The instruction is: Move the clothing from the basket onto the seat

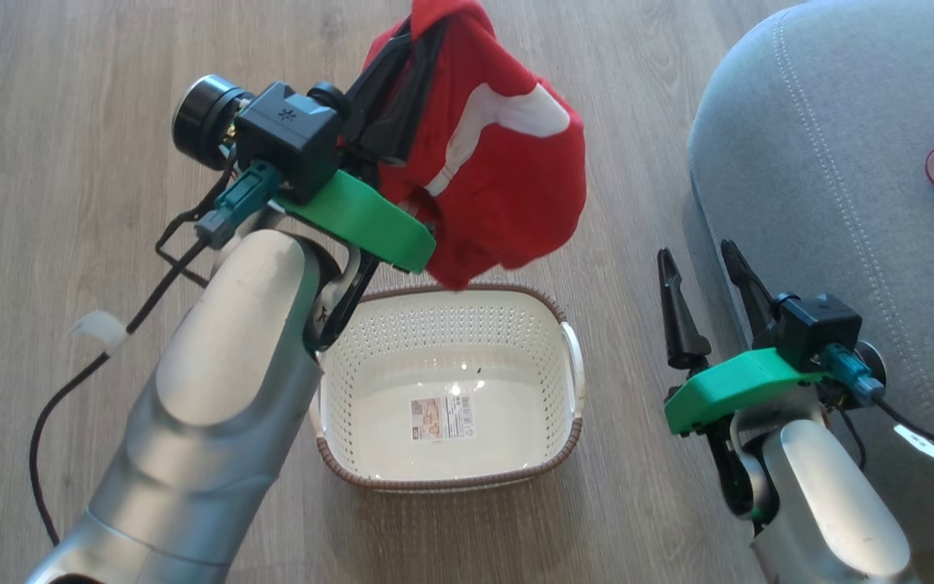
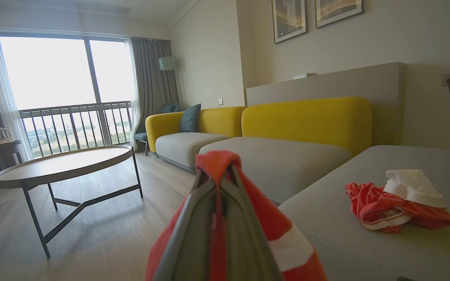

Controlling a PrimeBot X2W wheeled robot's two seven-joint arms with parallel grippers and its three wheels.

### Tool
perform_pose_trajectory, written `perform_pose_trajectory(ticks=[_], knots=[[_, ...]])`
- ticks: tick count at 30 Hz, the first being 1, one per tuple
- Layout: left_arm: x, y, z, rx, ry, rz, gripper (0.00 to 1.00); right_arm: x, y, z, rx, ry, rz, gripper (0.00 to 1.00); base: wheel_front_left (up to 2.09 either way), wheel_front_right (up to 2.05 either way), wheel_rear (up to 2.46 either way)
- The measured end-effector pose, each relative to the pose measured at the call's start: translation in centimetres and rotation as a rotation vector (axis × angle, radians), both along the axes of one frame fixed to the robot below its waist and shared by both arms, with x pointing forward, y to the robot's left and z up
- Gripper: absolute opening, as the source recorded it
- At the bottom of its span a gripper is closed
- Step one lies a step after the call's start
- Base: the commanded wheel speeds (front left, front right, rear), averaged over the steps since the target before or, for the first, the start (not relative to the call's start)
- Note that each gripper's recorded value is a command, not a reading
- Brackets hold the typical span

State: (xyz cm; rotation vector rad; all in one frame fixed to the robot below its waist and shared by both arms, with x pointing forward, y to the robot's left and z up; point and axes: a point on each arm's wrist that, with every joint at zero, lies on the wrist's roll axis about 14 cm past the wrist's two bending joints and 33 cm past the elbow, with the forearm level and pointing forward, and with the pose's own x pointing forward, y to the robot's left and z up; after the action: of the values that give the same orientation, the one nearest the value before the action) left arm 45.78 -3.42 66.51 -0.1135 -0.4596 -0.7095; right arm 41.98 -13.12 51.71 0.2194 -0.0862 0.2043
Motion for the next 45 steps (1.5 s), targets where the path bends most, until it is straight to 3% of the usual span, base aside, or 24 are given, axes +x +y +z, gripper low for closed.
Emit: perform_pose_trajectory(ticks=[11,20,25,37,38,40,41,42,45], knots=[[-0.6,-0.1,0.8,-0.001,-0.022,-0.001,0.0,-0.1,1.2,2.5,0.006,-0.075,0.035,1.0,0.0,0.0,0.0],[-1.5,-0.9,0.5,0.013,-0.023,-0.035,0.0,0.2,6.4,9.4,-0.02,-0.287,0.224,1.0,0.0,0.0,0.0],[-2.1,-1.5,0.0,0.022,-0.016,-0.059,0.0,0.8,8.4,11.5,-0.038,-0.347,0.292,1.0,0.0,0.0,0.0],[-3.0,-1.3,-0.3,0.031,-0.006,-0.067,0.0,2.4,12.5,4.6,-0.118,-0.119,0.435,1.0,0.0,0.0,0.0],[-3.0,-1.3,-0.3,0.029,-0.003,-0.069,0.0,2.3,12.8,3.9,-0.118,-0.096,0.448,0.93,0.0,0.0,0.0],[-3.1,-1.3,-0.4,0.028,-0.001,-0.069,0.0,2.2,13.1,3.4,-0.113,-0.076,0.457,0.48,0.0,0.0,0.0],[-3.1,-1.2,-0.4,0.027,0.002,-0.069,0.0,2.1,13.4,2.9,-0.111,-0.06,0.466,0.31,0.0,0.0,0.0],[-3.0,-1.2,-0.4,0.028,0.002,-0.068,0.0,1.9,13.6,2.5,-0.11,-0.044,0.475,0.04,0.0,0.0,0.0],[-3.0,-1.2,-0.5,0.028,0.005,-0.067,0.0,1.9,13.8,2.1,-0.087,-0.021,0.481,0.0,0.0,0.0,0.0]])
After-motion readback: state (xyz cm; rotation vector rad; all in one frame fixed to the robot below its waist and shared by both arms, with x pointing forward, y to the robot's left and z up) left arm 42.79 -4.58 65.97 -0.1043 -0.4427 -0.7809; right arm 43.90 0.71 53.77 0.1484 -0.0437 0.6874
